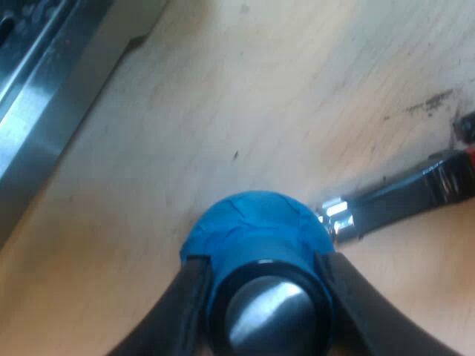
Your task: Grind coffee beans and then tamp
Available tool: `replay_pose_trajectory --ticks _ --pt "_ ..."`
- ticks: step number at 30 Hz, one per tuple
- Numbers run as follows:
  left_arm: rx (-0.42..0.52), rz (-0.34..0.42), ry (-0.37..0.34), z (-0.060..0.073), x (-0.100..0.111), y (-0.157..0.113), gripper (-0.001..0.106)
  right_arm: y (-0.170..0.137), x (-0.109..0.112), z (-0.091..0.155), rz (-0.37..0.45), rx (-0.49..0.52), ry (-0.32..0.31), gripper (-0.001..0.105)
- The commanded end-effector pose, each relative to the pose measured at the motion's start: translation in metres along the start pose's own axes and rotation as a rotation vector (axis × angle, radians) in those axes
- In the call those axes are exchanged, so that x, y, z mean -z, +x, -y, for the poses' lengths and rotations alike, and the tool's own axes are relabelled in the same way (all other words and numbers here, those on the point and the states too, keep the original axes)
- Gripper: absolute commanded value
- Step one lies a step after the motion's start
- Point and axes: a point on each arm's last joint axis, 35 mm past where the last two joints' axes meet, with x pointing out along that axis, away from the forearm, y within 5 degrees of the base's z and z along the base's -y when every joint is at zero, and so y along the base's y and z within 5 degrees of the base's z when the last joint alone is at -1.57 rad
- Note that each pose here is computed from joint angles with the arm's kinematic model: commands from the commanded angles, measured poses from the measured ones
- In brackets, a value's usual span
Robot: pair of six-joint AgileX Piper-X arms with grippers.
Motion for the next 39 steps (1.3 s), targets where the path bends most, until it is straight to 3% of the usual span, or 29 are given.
replay_pose_trajectory --ticks 1,6,14,23,30,35,39 --pt "-0.050 -0.007 0.004 0.001 0.005 -0.014 0.000 -0.002 -0.015 0.003 0.048 0.013 0.004 0.074" --pt "-0.092 0.015 -0.020 -0.004 0.011 -0.032 0.000 -0.004 -0.029 0.004 0.088 -0.023 -0.011 0.074" --pt "-0.157 0.050 -0.198 -0.042 0.026 -0.050 0.000 -0.001 -0.040 0.010 0.107 -0.037 -0.004 0.074" --pt "-0.202 0.063 -0.357 -0.078 0.055 -0.045 0.000 0.024 -0.029 0.009 0.037 -0.107 -0.001 0.074" --pt "-0.218 0.068 -0.390 -0.088 0.071 -0.032 0.000 0.044 -0.030 0.003 0.026 -0.129 -0.004 0.074" --pt "-0.303 0.072 -0.399 -0.093 0.079 -0.024 0.000 0.060 -0.029 0.004 -0.003 -0.119 0.004 0.074" --pt "-0.318 0.079 -0.397 -0.094 0.082 -0.021 0.000 0.068 -0.031 0.009 -0.009 -0.144 0.019 0.074"
